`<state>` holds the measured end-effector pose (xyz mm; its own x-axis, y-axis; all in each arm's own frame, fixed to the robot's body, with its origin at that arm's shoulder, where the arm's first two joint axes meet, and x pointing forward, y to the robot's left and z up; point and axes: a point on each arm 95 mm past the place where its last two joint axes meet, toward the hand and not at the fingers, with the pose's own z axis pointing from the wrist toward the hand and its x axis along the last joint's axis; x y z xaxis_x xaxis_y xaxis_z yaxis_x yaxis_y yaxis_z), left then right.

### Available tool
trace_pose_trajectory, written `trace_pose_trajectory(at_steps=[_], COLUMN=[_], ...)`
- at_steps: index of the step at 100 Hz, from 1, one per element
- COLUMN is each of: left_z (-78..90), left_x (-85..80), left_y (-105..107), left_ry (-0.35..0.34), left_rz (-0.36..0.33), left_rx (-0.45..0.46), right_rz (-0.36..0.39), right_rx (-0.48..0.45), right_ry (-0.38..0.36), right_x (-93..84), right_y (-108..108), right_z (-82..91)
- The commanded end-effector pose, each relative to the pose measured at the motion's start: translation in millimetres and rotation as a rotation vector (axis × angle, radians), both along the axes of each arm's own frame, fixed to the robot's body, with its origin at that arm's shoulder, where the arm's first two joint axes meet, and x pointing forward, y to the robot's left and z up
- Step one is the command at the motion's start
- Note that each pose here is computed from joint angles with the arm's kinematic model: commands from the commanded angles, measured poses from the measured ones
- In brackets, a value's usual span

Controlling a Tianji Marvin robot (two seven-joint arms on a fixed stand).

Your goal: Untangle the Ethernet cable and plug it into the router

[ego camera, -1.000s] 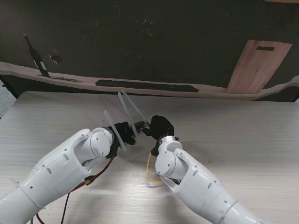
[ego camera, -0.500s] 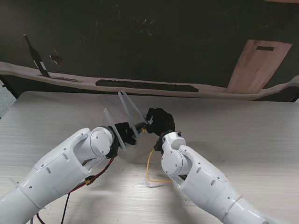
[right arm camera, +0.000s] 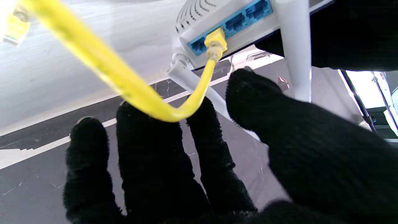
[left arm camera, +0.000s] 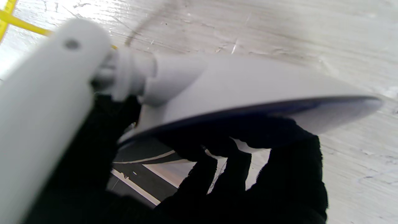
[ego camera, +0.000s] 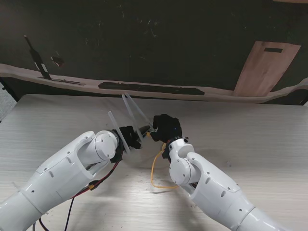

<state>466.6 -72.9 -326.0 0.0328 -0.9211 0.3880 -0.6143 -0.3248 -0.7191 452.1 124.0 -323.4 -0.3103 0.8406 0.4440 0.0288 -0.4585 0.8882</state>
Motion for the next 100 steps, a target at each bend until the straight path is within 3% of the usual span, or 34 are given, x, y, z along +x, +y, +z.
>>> trace_pose_trajectory(at_steps=[1,52,100], left_z=[-46.8,-47.8,-47.8], left_x=[-23.8,-22.7,-23.0], left_y=[4.5,4.5,4.2], left_ry=[0.158,0.166,0.175], left_rz=[0.007,0.008,0.003], left_rx=[0.023,0.022,0.023], right_rz=[0.017,0.027,0.010], right_rx=[0.006,0.033,-0.003], right_ry=[0.024,0.101,0.096], right_x=[-3.9,-4.5,-3.0], right_y=[4.4,17.3,17.0], right_z=[-3.1,-11.2,-14.1])
